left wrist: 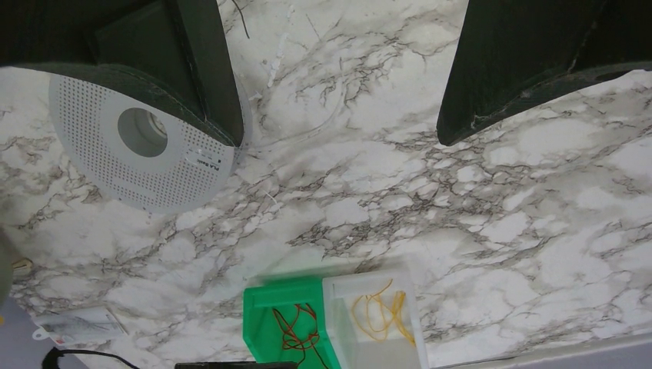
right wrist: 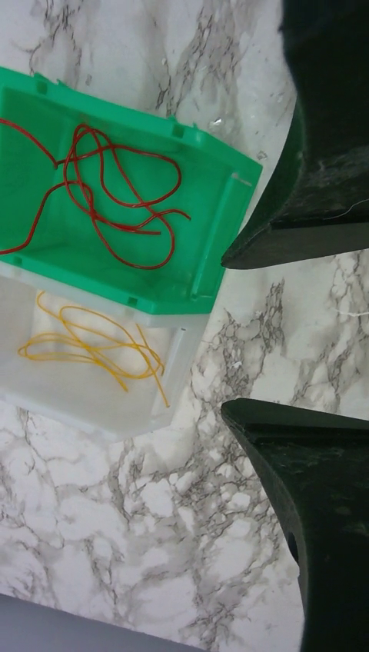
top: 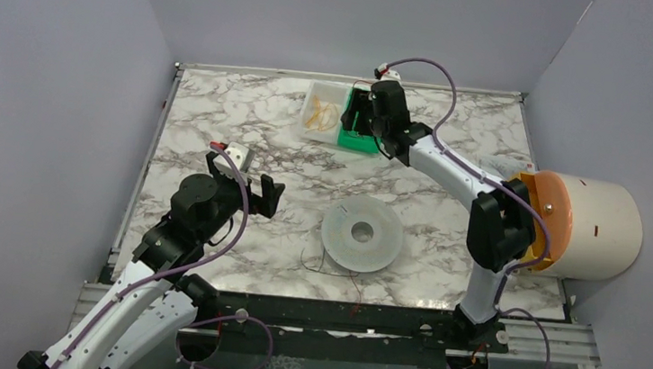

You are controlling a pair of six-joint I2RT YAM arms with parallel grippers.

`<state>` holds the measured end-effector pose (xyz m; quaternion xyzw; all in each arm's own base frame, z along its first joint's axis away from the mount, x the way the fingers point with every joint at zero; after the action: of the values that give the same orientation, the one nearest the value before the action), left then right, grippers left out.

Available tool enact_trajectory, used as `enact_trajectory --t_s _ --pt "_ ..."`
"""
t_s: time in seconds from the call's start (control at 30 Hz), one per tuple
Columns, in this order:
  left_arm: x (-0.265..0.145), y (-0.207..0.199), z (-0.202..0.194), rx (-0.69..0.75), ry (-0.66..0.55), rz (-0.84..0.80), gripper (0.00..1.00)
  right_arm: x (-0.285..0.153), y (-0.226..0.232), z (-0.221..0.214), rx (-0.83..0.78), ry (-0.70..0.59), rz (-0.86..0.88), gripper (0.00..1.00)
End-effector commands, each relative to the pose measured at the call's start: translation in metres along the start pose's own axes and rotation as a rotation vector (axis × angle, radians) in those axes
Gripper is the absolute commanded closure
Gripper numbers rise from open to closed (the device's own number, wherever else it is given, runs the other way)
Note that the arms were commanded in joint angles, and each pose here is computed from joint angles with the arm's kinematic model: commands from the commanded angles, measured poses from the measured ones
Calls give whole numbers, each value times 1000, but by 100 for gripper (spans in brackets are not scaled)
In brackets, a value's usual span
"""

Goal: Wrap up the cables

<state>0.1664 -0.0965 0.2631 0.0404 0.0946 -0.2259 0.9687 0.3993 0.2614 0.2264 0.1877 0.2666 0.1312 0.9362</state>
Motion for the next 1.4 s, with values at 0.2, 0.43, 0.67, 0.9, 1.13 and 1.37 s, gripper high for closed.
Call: enact_trajectory --t_s 0.2,0.43,0.67,0.9,1.13,1.37 --pt "-5 3 9 -12 -36 18 1 72 0 -24 111 63 -98 36" --pt "-4 3 9 -12 -32 18 1 102 -4 -35 114 79 -149 38" --pt "-4 2 9 -11 -32 15 1 117 -5 -40 114 88 -162 41" --pt "-4 3 9 -11 -32 17 1 126 -10 -46 111 89 -197 50" --pt "-4 2 9 -10 -31 16 1 128 -14 -49 105 88 -220 65" --pt "-4 3 9 -10 -33 19 1 112 -20 -38 67 34 -259 81"
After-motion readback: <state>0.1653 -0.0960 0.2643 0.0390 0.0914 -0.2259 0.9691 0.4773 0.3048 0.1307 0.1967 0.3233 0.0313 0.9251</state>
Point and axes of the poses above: each gripper's point midway between its finger pads, its own x axis out along the fingers, its own y axis along the line the jaws close on, z = x × y, the point moved 8 cm from there along -x, back along the fingers, and after that the axes turned 9 degrees about x, right-handed, at the moved point
